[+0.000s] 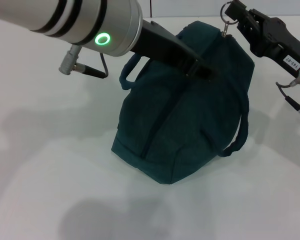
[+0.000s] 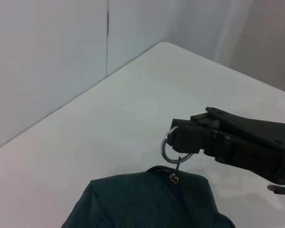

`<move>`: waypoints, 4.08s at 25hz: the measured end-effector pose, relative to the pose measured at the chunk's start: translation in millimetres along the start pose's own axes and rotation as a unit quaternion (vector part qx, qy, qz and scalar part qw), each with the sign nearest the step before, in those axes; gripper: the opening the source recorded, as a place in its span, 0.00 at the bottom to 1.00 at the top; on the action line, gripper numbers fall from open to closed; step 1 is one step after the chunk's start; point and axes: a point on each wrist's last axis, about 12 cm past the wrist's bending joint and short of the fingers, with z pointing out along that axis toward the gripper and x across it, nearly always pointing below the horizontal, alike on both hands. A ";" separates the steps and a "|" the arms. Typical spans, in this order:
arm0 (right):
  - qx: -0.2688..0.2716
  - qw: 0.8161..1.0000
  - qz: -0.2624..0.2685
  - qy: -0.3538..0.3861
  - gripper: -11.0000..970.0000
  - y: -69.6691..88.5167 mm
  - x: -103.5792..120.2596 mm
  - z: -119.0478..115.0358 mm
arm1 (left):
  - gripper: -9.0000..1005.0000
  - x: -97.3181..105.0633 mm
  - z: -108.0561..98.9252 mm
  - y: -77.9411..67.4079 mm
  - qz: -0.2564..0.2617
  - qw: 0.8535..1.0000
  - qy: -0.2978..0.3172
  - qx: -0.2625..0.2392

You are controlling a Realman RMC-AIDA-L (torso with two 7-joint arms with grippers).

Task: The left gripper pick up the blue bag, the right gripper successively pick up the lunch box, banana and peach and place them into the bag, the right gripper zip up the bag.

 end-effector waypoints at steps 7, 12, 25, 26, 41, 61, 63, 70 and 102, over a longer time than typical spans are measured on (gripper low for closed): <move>0.000 1.000 0.000 0.000 0.15 0.0 -0.1 0.1 | 0.60 5.3 7.5 -4.5 0.041 0.999 0.007 -0.020; -0.001 1.000 0.000 0.001 0.15 -0.4 -0.8 0.6 | 0.49 7.3 11.2 -6.4 0.068 0.997 0.013 -0.031; 0.000 1.000 0.001 0.001 0.16 -0.4 -0.5 -0.2 | 0.10 6.1 10.5 -4.5 0.087 0.996 0.005 -0.036; 0.002 1.000 0.001 0.001 0.16 -0.6 -0.3 -0.9 | 0.07 6.0 10.5 -4.2 0.087 0.995 0.004 -0.037; 0.120 0.993 0.011 0.009 0.17 -25.9 5.8 -34.4 | 0.05 4.8 -2.8 -11.9 0.116 0.992 -0.033 -0.033; 0.169 0.985 0.019 0.038 0.17 -36.6 13.4 -37.6 | 0.05 9.8 -2.4 2.5 0.098 0.993 -0.061 -0.025; 0.162 0.986 0.018 0.032 0.17 -34.9 12.2 -38.5 | 0.05 11.6 3.2 9.0 0.089 0.994 -0.063 -0.029; 0.172 0.985 0.017 0.018 0.25 -31.9 12.0 -54.4 | 0.05 20.0 20.3 37.8 0.044 0.995 -0.069 -0.053; -0.108 0.985 -0.106 0.084 0.90 23.0 -12.7 -120.4 | 0.81 177.1 -34.3 84.3 0.022 0.945 -0.300 0.129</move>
